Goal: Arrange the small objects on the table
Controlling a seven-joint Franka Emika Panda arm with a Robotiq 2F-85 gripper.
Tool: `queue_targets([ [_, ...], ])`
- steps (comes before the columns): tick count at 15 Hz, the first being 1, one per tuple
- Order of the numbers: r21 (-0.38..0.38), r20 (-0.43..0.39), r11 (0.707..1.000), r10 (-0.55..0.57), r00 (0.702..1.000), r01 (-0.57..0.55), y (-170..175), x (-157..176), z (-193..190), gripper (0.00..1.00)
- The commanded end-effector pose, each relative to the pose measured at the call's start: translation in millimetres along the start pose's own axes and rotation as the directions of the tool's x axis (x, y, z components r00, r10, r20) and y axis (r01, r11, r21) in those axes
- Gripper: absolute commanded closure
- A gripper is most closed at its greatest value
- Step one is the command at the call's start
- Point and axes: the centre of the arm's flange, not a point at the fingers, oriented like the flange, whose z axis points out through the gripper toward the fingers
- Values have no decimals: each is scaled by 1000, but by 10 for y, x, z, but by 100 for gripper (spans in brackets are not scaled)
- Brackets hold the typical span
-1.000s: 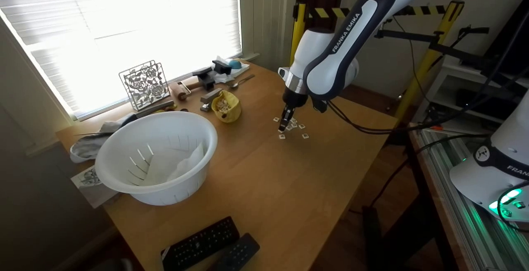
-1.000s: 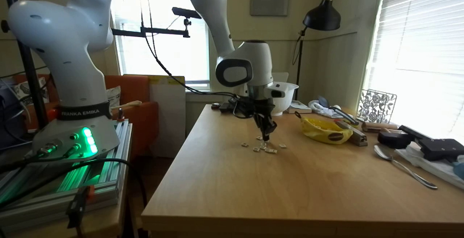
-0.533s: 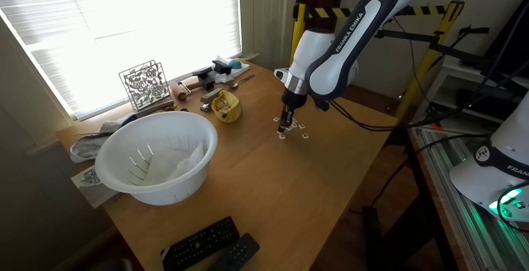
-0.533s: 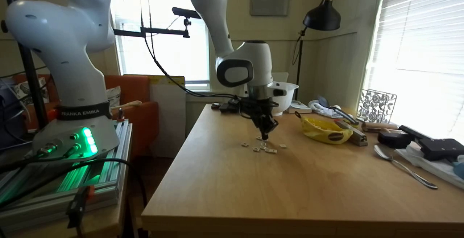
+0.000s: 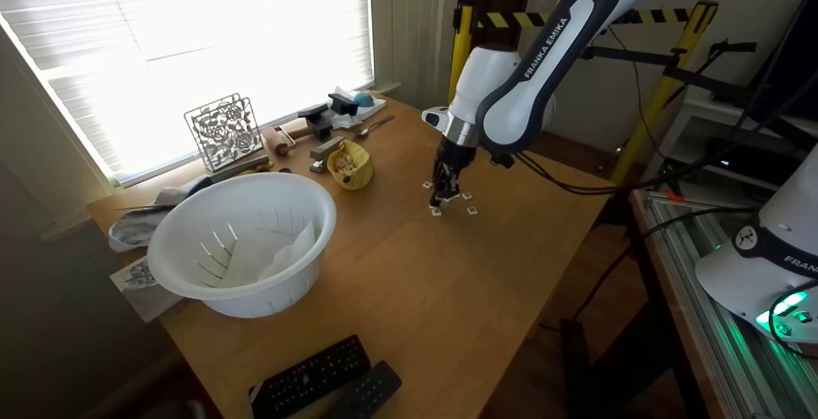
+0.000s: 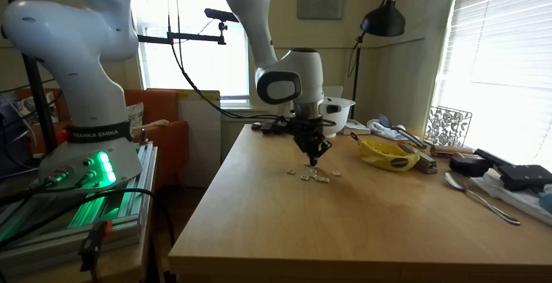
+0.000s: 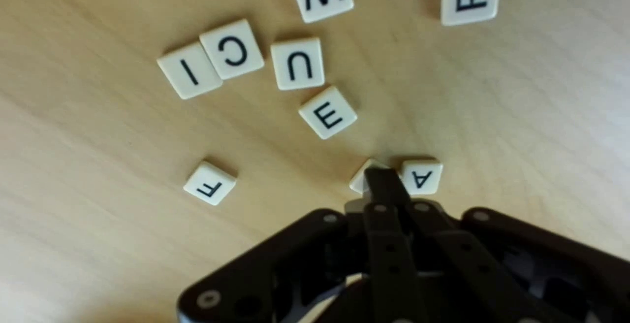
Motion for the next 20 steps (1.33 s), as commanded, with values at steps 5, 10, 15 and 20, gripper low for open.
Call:
queue_targets([
  [5, 59, 11, 979, -198, 980, 197, 11, -145, 106, 100],
  [10, 64, 10, 964, -258, 966, 257, 0, -147, 104, 100],
  [15, 71, 9, 951, -302, 953, 300, -13, -161, 96, 100],
  [20, 82, 11, 938, -339, 941, 338, -28, -168, 91, 100],
])
